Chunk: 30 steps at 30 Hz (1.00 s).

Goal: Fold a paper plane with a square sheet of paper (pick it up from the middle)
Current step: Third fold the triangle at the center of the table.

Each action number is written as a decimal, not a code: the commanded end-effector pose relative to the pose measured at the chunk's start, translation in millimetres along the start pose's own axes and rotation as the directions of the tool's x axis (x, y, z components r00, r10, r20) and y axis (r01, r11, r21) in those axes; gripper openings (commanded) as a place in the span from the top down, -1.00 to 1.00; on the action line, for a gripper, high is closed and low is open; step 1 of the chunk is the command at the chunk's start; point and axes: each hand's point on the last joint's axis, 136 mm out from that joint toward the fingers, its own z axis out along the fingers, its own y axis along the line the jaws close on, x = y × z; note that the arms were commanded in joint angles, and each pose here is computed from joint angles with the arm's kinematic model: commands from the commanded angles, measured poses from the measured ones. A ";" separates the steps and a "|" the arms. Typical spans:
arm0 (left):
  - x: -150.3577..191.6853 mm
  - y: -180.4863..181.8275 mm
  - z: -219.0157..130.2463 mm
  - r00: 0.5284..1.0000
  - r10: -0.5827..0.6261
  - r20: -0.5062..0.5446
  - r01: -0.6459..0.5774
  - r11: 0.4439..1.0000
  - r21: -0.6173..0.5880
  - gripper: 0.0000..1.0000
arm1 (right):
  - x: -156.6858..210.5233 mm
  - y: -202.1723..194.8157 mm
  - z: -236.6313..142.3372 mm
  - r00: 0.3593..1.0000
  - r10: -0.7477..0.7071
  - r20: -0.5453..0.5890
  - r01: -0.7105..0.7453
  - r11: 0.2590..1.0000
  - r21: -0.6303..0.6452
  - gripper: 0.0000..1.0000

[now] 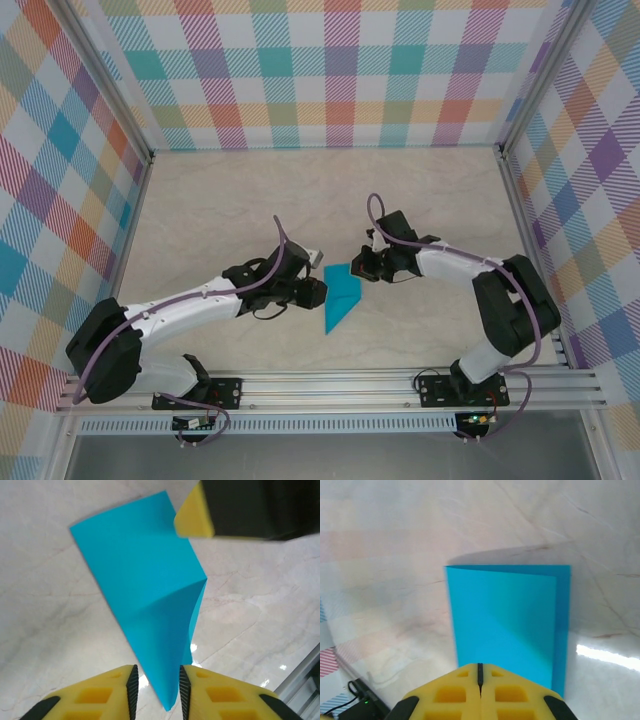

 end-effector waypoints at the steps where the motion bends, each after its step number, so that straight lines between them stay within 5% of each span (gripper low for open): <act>1: 11.6 -14.2 5.3 0.999 -0.031 -0.017 0.032 0.998 0.047 0.47 | 8.5 6.9 -13.2 1.000 -0.007 0.004 0.007 1.000 -0.012 0.90; 17: 29.1 -29.5 28.0 0.999 -0.019 -0.045 0.019 1.000 0.006 0.73 | 87.2 16.2 -20.6 0.996 -0.033 -0.081 0.019 0.986 -0.164 0.92; 30: 31.9 -14.7 15.0 0.996 -0.081 0.021 0.082 0.996 -0.040 0.74 | 83.9 27.2 16.4 0.993 -0.040 -0.114 0.024 0.990 -0.138 0.94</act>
